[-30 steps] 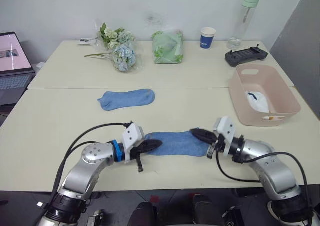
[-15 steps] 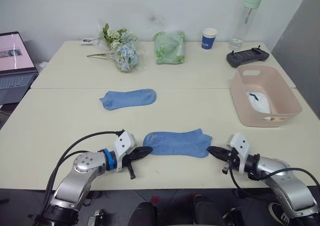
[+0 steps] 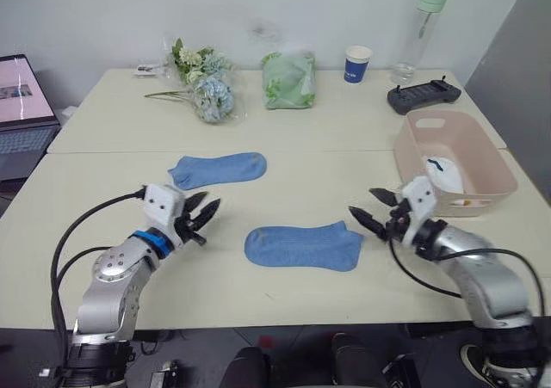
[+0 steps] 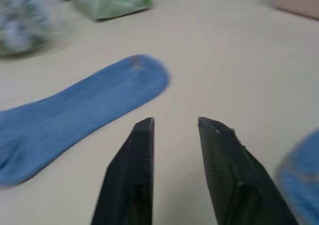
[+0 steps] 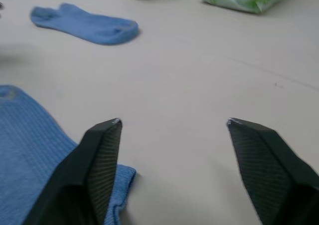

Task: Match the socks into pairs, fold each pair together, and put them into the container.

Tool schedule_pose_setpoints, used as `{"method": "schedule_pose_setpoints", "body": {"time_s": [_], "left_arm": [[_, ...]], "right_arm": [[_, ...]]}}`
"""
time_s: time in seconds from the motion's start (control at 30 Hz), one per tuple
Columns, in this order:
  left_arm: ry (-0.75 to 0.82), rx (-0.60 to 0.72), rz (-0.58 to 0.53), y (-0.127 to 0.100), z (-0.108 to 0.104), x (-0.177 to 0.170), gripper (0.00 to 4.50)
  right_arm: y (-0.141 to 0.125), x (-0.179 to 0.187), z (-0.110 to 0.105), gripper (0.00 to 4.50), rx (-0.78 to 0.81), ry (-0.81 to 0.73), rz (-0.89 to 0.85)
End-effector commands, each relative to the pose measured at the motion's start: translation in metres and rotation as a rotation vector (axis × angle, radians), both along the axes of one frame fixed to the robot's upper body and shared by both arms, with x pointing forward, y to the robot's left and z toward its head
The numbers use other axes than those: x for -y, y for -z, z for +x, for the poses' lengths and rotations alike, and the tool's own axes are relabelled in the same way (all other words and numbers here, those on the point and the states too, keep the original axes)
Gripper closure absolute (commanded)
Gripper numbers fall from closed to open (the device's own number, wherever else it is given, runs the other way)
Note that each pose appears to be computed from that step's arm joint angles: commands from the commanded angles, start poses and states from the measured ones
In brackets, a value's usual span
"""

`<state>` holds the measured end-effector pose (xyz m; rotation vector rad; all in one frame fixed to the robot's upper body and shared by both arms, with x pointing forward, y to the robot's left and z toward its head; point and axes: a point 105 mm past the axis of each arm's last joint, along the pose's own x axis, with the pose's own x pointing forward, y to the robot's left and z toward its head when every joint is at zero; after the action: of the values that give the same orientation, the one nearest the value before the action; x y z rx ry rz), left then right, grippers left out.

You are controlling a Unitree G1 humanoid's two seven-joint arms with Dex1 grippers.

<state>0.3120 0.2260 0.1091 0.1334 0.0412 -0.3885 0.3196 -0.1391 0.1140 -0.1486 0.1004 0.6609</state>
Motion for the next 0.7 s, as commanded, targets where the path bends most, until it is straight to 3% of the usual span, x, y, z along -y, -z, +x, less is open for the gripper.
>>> {"method": "schedule_pose_setpoints", "body": {"time_s": [0.03, 0.23, 0.5, 0.63, 0.7], "left_arm": [[-0.065, 0.026, 0.012, 0.001, -0.005, -0.011, 1.75], [-0.078, 0.024, 0.052, 0.004, 0.0, -0.018, 0.03], [0.117, 0.011, 0.134, -0.004, 0.049, 0.025, 0.03], [0.119, -0.023, 0.145, -0.004, 0.082, 0.041, 0.03], [0.115, -0.056, 0.142, 0.001, 0.089, 0.043, 0.03]], "right_arm": [[-0.014, -0.001, 0.008, 0.0, 0.08, 0.029, 0.008], [-0.019, 0.003, 0.013, 0.0, 0.08, -0.021, -0.002], [-0.043, -0.004, 0.02, 0.0, 0.13, -0.041, 0.01], [-0.042, -0.013, 0.019, 0.0, 0.128, -0.068, -0.003], [-0.043, -0.013, 0.02, 0.0, 0.13, -0.067, -0.004]]}}
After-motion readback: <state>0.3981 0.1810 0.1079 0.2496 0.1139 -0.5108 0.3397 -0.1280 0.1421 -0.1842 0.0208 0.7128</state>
